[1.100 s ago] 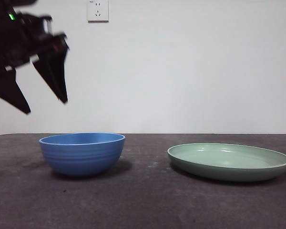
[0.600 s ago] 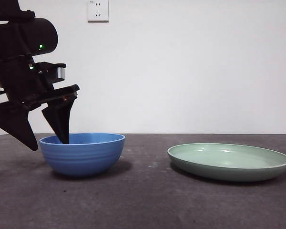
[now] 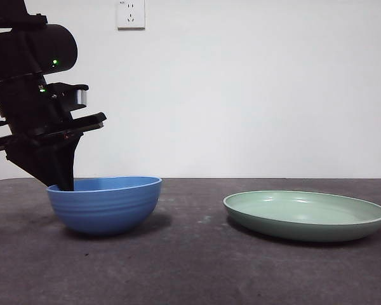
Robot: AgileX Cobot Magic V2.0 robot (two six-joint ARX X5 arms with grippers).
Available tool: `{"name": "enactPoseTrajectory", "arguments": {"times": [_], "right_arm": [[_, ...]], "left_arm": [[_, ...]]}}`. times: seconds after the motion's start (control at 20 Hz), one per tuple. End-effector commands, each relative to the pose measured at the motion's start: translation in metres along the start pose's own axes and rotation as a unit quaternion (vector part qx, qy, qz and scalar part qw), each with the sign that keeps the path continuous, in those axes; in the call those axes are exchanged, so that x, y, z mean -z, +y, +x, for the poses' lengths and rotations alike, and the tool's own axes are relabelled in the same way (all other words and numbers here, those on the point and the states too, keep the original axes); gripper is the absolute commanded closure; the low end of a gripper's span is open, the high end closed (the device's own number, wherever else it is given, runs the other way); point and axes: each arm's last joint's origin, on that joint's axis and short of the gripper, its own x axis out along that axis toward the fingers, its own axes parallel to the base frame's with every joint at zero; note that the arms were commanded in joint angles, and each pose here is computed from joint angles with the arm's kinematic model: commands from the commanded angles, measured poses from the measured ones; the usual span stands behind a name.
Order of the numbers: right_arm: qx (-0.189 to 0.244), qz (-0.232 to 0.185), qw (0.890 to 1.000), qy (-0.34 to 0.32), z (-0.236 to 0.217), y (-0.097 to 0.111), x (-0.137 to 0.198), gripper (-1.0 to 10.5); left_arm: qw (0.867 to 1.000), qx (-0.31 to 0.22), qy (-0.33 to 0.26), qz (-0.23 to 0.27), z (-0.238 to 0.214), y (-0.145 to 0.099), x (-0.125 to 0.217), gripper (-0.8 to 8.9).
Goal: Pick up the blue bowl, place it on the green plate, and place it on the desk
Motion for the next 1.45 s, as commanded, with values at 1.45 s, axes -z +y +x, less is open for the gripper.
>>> {"name": "enactPoseTrajectory", "arguments": {"times": [1.45], "right_arm": [[0.003,0.001,0.999,-0.032,-0.010,0.006,-0.002,5.6]], "left_arm": [[0.982,0.115,-0.037,0.143,0.039,-0.198,-0.106,7.99]]}}
